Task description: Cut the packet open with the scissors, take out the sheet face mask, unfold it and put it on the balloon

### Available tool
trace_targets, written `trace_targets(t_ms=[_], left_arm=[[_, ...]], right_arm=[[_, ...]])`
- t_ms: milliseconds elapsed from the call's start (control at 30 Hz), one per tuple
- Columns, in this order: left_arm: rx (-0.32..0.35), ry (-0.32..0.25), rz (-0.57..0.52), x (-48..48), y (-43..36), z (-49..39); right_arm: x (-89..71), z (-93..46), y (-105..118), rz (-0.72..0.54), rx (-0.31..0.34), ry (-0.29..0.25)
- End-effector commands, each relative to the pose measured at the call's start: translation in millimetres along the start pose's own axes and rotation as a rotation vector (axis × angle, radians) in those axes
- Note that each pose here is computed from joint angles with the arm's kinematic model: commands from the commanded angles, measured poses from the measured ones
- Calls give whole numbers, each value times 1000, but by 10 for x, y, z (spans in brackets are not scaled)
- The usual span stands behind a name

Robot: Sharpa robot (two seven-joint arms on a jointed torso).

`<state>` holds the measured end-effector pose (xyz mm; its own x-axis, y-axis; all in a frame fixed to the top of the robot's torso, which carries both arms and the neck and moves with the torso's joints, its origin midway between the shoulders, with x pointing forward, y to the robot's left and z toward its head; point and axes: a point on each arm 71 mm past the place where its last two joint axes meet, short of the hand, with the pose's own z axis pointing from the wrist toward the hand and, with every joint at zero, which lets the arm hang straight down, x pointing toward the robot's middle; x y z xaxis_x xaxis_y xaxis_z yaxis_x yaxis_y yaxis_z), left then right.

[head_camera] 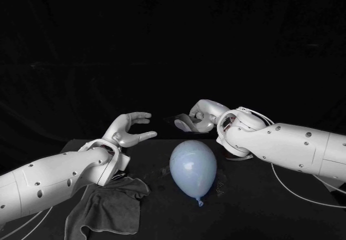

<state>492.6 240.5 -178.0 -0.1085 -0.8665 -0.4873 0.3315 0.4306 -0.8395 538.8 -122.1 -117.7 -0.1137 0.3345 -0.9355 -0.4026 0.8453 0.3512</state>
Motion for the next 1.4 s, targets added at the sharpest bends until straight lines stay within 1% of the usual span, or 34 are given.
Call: trace_targets(t_ms=[33,133,233,300,333,400,533,633,700,800,900,1067,1233,1400], left_arm=[[-16,-64,-32,-48,-19,-12],[-37,-77,-37,-36,-35,-33],[-76,-54,-56,41,-52,-35],[-107,-6,-76,162,-80,-21],[-115,12,-82,202,-90,-15],[-138,69,-102,342,-124,8],[-188,159,-134,584,-167,66],[-229,208,-146,731,-180,112],[-250,230,-147,818,-194,151],[-274,245,-142,906,-228,224],[-285,249,-128,939,-272,308],[-283,234,-97,943,-324,390],[-285,221,-97,955,-351,422],[-282,211,-105,968,-379,428]], right_arm=[[-27,50,-79,-52,114,-31],[-32,109,-103,-70,160,-50],[-26,161,-105,-81,192,-64],[-9,193,-85,-88,205,-71],[-3,200,-75,-91,206,-73],[17,221,-35,-106,205,-78],[50,248,42,-147,193,-86],[69,265,92,-184,184,-89],[83,276,123,-212,178,-90],[106,285,164,-247,169,-91],[130,287,198,-272,160,-89],[177,278,249,-300,145,-87],[226,262,296,-330,125,-86],[264,248,330,-358,112,-80]])
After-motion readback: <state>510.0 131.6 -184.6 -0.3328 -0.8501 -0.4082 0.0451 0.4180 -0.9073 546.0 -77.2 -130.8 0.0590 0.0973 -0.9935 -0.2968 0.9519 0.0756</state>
